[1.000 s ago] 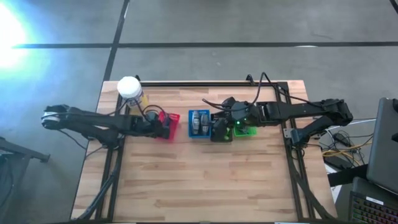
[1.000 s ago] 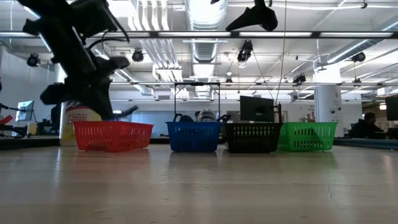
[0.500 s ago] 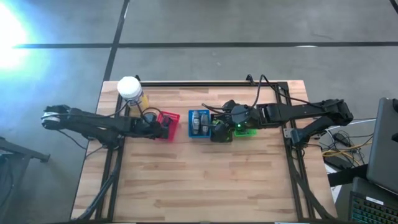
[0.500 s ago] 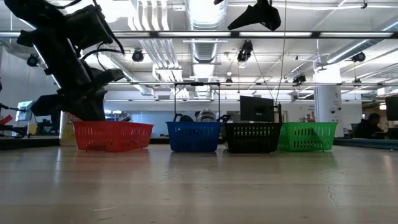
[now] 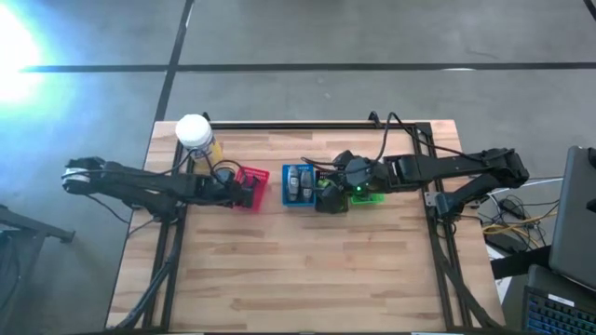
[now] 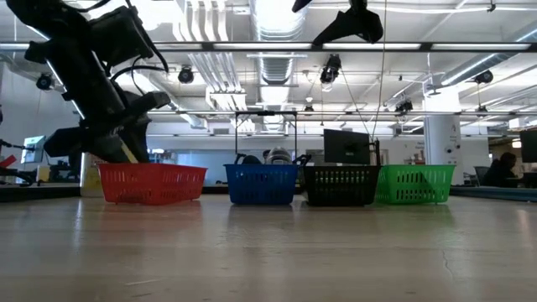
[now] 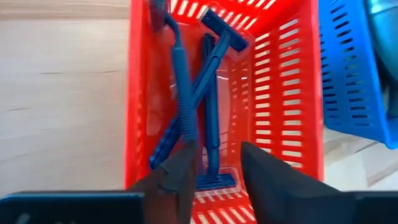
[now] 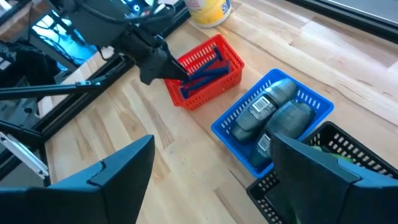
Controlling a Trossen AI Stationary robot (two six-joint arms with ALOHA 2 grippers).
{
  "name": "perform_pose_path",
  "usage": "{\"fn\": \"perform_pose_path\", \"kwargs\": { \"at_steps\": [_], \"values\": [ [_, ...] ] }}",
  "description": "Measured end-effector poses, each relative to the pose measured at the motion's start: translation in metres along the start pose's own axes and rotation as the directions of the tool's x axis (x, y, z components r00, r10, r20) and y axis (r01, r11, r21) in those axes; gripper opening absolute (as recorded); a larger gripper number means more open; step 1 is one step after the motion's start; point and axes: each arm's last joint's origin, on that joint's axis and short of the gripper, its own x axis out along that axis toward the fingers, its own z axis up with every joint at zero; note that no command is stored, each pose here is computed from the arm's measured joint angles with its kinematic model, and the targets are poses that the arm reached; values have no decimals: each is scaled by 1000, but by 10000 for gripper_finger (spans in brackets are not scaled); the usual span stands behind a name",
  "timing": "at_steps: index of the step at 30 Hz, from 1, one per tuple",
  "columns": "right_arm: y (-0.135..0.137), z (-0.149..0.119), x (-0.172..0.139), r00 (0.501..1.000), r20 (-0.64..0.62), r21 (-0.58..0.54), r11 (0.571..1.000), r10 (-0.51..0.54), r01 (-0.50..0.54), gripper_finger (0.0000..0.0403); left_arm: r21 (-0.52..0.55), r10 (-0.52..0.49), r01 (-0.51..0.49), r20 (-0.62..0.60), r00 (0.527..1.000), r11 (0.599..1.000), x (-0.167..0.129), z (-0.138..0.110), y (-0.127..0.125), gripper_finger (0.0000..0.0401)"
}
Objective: Pick & Place Travel size toiletries
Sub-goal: Return to Home Position
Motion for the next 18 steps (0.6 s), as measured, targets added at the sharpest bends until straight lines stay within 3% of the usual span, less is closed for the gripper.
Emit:
{"fn": "perform_pose_path", "kwargs": {
  "at_steps": [5,9,13,18],
  "values": [
    [0,-2,-1,1000,-11,-13,1000,-3,3,328,11,-66,66,11,998,998,-5,3,-9,161],
    [2,-2,-8,1000,-5,-43,999,19,-19,339,167,-199,189,48,979,968,-27,13,-36,168],
    [5,-1,-21,998,16,-125,991,58,-55,347,370,-325,277,76,943,887,-55,26,-66,168],
    [-1,2,-43,998,21,-148,987,65,-61,355,620,-425,271,113,898,737,-85,41,-91,167]
  ]
}}
